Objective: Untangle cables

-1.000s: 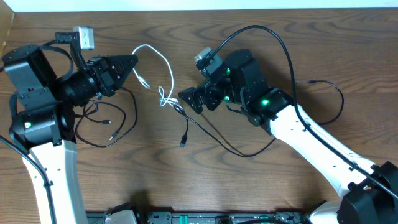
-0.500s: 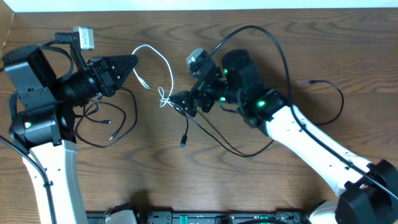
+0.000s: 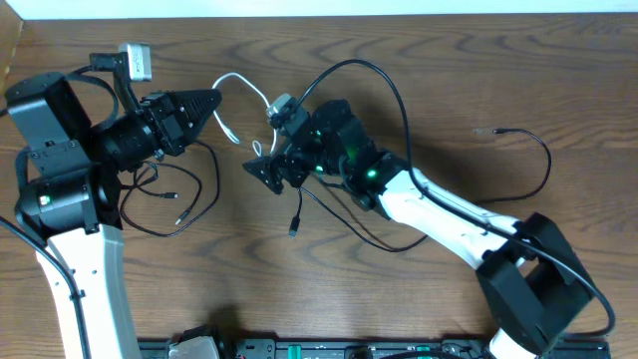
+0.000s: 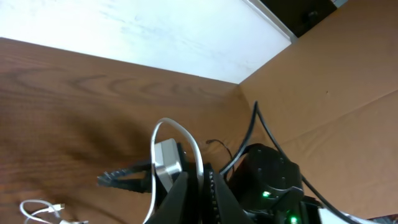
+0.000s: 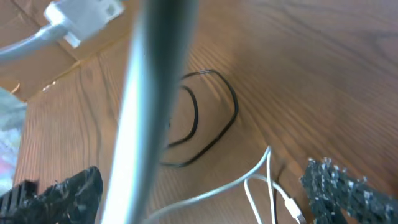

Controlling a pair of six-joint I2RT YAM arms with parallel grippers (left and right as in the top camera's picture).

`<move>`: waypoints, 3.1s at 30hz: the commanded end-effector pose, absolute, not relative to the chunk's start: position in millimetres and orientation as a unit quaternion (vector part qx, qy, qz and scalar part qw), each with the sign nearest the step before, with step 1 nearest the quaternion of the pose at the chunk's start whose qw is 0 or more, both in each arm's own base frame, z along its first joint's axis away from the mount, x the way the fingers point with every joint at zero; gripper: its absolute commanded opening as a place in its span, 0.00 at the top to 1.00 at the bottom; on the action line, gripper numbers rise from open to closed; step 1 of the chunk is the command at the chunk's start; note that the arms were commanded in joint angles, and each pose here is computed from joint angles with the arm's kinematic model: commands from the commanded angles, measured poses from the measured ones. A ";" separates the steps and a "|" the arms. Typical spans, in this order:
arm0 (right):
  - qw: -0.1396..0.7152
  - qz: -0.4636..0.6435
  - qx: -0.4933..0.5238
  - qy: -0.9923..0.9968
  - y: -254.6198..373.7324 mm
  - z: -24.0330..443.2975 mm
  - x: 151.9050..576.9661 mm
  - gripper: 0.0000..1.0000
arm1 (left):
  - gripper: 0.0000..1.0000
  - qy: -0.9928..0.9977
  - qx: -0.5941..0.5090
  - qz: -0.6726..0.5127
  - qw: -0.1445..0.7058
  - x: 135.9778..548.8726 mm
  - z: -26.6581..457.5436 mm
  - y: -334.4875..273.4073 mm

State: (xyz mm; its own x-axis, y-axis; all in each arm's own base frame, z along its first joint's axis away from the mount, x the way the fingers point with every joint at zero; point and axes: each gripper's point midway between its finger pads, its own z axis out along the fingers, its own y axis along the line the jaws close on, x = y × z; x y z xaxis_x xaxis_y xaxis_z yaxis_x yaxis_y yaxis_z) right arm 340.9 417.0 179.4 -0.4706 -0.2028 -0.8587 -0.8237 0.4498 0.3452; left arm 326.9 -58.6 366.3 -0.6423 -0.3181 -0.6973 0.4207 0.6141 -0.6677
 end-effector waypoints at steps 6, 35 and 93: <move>0.397 0.414 -0.320 0.754 424.7 186.8 343.8 0.81 | 0.92 0.791 0.042 -0.441 0.423 323.9 367.6 -60.5; 0.326 0.187 -0.204 0.904 288.7 142.9 388.1 0.99 | 0.86 0.794 0.063 -0.429 0.427 321.1 363.2 -61.3; 0.504 0.305 -0.164 0.791 199.8 403.9 351.5 0.99 | 0.75 0.806 0.072 -0.423 0.408 311.8 349.9 -63.8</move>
State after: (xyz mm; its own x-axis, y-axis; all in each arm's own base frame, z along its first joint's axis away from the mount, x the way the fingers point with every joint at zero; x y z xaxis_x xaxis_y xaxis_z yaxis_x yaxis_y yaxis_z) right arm 341.8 233.8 376.0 -0.5336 0.0190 -0.8455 -0.6457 0.6365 0.4217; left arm 313.7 -62.8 348.0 -0.6698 -0.2442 -0.7013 0.4380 0.6326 -0.6387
